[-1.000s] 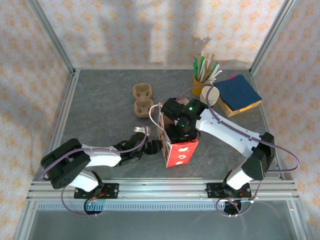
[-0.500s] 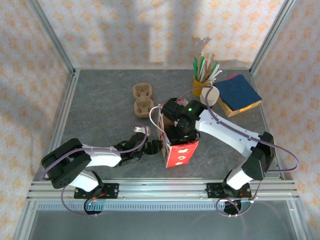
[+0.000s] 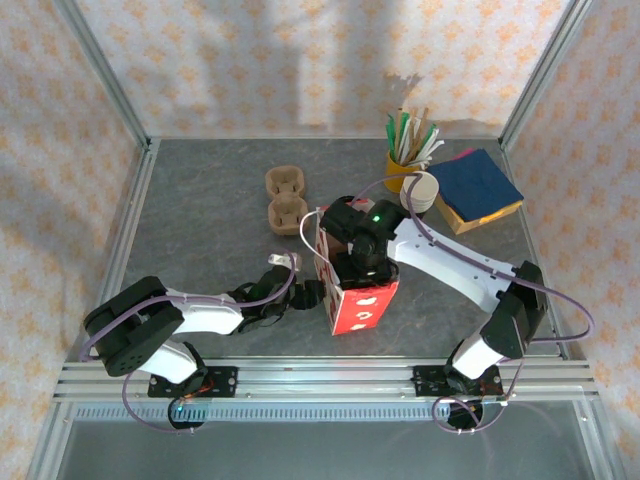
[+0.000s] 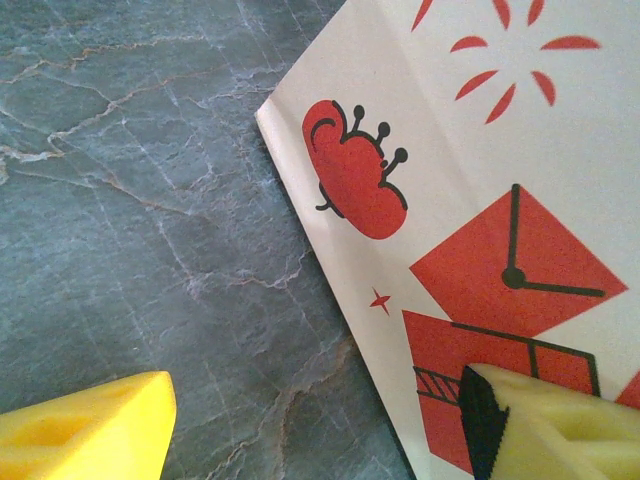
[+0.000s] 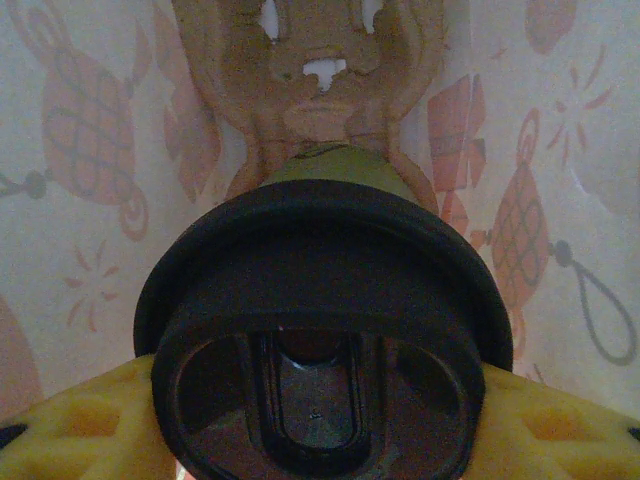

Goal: Pack the takeout coffee

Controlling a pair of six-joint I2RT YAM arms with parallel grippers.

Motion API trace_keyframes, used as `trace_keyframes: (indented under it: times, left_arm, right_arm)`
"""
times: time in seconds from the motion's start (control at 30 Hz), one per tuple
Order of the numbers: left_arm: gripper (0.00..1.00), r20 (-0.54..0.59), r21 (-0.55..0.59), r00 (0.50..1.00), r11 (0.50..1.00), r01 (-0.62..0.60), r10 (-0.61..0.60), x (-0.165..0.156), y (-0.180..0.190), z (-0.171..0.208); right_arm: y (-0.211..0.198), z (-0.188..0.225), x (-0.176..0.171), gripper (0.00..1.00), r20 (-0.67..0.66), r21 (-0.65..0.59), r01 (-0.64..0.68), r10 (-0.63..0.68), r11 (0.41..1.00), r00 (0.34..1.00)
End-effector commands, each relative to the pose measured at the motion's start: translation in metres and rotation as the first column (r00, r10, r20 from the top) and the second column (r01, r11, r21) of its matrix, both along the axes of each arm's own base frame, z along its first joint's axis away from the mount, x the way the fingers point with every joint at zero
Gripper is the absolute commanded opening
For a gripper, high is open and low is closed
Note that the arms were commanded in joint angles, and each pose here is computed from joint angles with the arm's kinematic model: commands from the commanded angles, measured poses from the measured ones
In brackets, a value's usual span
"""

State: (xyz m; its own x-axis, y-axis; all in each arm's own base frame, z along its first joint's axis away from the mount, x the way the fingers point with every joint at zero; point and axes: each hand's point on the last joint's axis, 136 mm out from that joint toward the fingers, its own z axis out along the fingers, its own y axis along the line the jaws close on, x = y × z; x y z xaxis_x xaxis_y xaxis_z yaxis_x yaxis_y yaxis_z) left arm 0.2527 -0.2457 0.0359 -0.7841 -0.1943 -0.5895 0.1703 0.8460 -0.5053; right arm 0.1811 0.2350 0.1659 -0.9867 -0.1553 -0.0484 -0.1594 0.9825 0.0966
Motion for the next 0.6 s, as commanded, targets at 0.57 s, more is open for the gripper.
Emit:
trace_keyframes:
  times: [0.57]
  left_arm:
    - [0.78, 0.012, 0.106, 0.999, 0.993, -0.050, 0.049, -0.007, 0.030, -0.017]
  right_arm:
    - [-0.005, -0.019, -0.010, 0.57, -0.088, -0.059, -0.028, 0.022, 0.998, 0.996]
